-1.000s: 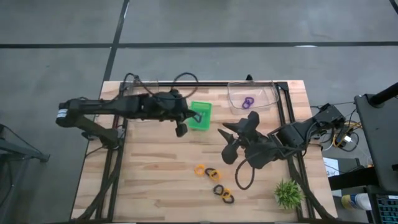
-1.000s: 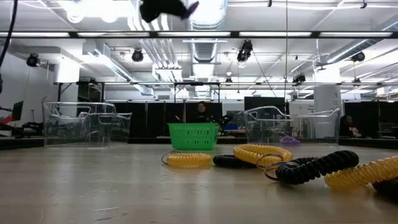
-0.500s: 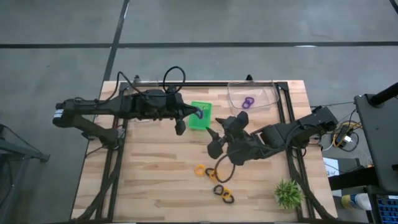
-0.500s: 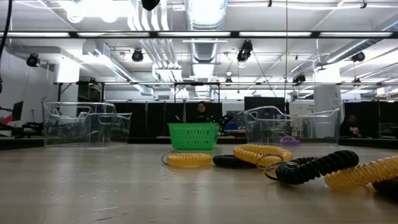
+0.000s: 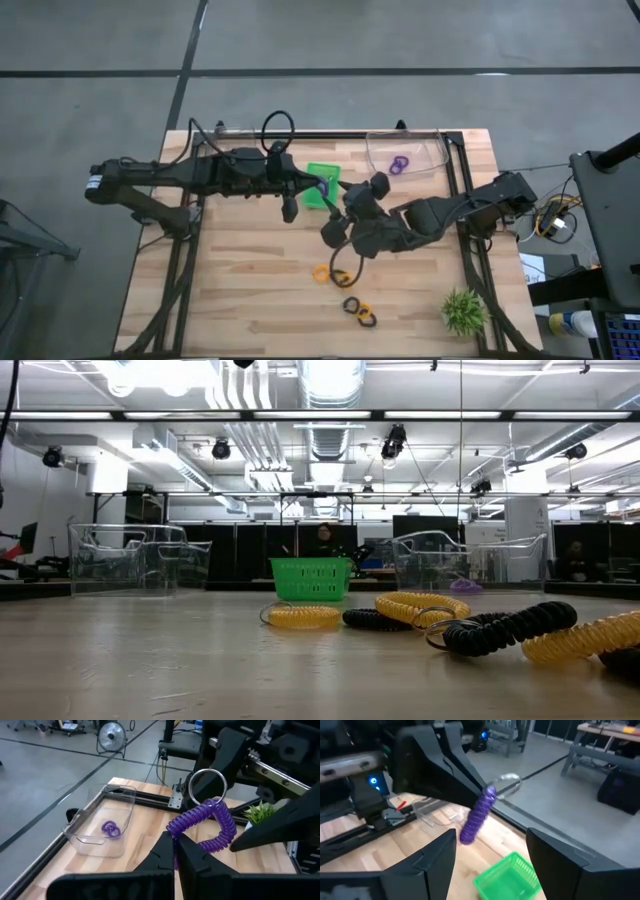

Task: Sort spring keychains
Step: Put the purple spring keychain into the right transparent bin

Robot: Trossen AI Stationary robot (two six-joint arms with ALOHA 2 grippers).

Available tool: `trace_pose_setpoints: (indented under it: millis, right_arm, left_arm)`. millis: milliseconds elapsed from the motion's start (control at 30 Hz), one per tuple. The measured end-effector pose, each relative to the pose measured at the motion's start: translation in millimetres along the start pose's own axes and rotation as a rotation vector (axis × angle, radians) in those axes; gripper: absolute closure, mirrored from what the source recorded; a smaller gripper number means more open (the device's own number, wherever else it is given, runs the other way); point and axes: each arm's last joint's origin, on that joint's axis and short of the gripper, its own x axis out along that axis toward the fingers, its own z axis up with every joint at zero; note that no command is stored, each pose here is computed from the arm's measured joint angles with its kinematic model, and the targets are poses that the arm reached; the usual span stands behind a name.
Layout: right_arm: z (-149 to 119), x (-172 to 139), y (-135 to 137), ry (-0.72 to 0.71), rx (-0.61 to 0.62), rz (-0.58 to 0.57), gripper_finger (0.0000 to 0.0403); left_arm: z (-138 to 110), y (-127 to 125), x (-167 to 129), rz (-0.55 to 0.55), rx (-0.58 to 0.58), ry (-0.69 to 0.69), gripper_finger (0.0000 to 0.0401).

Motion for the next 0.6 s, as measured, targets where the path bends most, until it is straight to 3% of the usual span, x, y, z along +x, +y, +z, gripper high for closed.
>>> trace_pose_setpoints:
  millis: [333, 600]
  right_arm:
    - [10, 12, -2, -0.012, 0.052, 0.041, 0.0215]
    - [11, 18, -5, -0.001, 0.097, 0.042, 0.0376]
  left_arm:
    - [0, 0, 0, 0.003, 0.007, 0.0, 0.0401]
    - [-1, 0, 0, -0.004, 0.016, 0.008, 0.0398]
